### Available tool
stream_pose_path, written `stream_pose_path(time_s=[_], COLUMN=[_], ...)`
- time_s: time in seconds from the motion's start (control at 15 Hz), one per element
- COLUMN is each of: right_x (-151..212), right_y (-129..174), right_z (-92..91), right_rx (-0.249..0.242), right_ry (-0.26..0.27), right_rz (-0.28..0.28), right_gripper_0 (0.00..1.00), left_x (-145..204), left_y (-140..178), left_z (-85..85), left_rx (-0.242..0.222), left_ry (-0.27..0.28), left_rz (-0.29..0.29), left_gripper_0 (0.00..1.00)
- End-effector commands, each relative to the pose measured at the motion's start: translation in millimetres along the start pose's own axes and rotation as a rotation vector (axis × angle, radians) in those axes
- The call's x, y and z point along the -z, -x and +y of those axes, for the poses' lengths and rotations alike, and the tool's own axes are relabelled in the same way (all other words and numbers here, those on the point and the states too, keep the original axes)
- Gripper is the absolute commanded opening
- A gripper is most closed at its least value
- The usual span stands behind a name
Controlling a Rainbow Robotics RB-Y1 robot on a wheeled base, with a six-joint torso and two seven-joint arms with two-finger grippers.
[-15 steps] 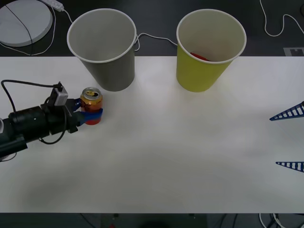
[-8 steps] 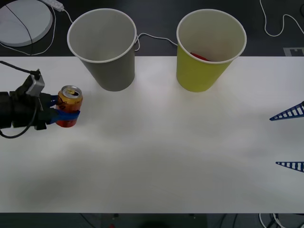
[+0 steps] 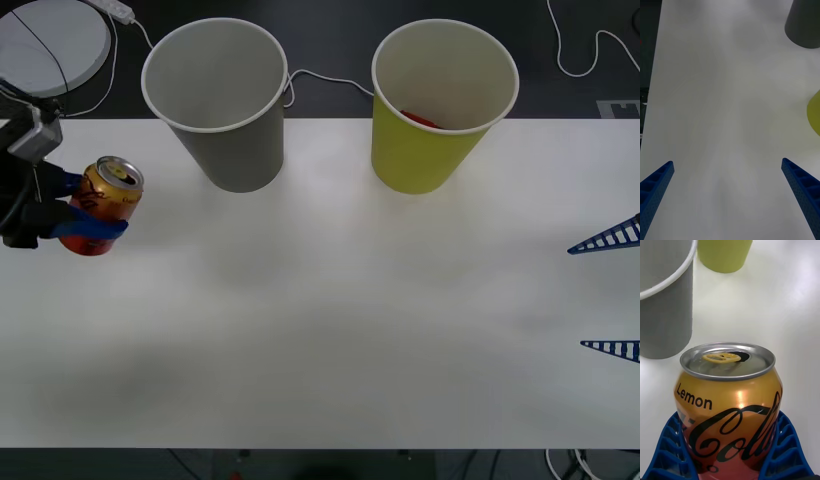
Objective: Put the can into the green bin and the plastic bottle into the gray bin
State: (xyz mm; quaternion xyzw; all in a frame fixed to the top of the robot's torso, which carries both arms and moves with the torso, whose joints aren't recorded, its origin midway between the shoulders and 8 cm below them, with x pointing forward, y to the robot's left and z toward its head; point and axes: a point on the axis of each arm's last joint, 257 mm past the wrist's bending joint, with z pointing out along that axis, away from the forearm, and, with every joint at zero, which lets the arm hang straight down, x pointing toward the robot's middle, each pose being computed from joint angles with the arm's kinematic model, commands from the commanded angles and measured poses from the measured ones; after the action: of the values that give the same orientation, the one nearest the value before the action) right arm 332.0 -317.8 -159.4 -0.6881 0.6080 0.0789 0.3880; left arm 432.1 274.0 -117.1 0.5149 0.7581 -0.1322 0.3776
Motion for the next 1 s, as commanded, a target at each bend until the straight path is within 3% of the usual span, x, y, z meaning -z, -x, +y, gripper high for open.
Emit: stream_pose_path(time_s=[0.07,0.2,0.4,0.67,0.93,1.0], right_x=[0,0,0,0,0,0], right_y=[0,0,0,0,0,0], right_z=[0.0,0.0,0.0,0.0,0.0,0.0], right_rx=[0.000,0.000,0.000,0.000,0.000,0.000], right_ry=[0.000,0.000,0.000,0.000,0.000,0.000], right_rz=[0.000,0.000,0.000,0.000,0.000,0.000], right_gripper_0=[1.00,1.00,1.00,1.00,1.00,1.00], left_x=[7,11,5,1,-9,-14], left_y=[33,55,98,144,199,211], left_z=[-17.3,-28.0,-36.7,-34.3,-24.1,-21.6], left_rx=[-0.010,-0.017,-0.012,-0.017,0.019,0.008], left_ry=[-0.028,-0.031,-0.041,-0.045,-0.033,-0.025], left_rz=[0.029,0.061,0.058,0.108,0.100,0.106], left_gripper_0=[0.00,0.00,0.00,0.00,0.00,0.00])
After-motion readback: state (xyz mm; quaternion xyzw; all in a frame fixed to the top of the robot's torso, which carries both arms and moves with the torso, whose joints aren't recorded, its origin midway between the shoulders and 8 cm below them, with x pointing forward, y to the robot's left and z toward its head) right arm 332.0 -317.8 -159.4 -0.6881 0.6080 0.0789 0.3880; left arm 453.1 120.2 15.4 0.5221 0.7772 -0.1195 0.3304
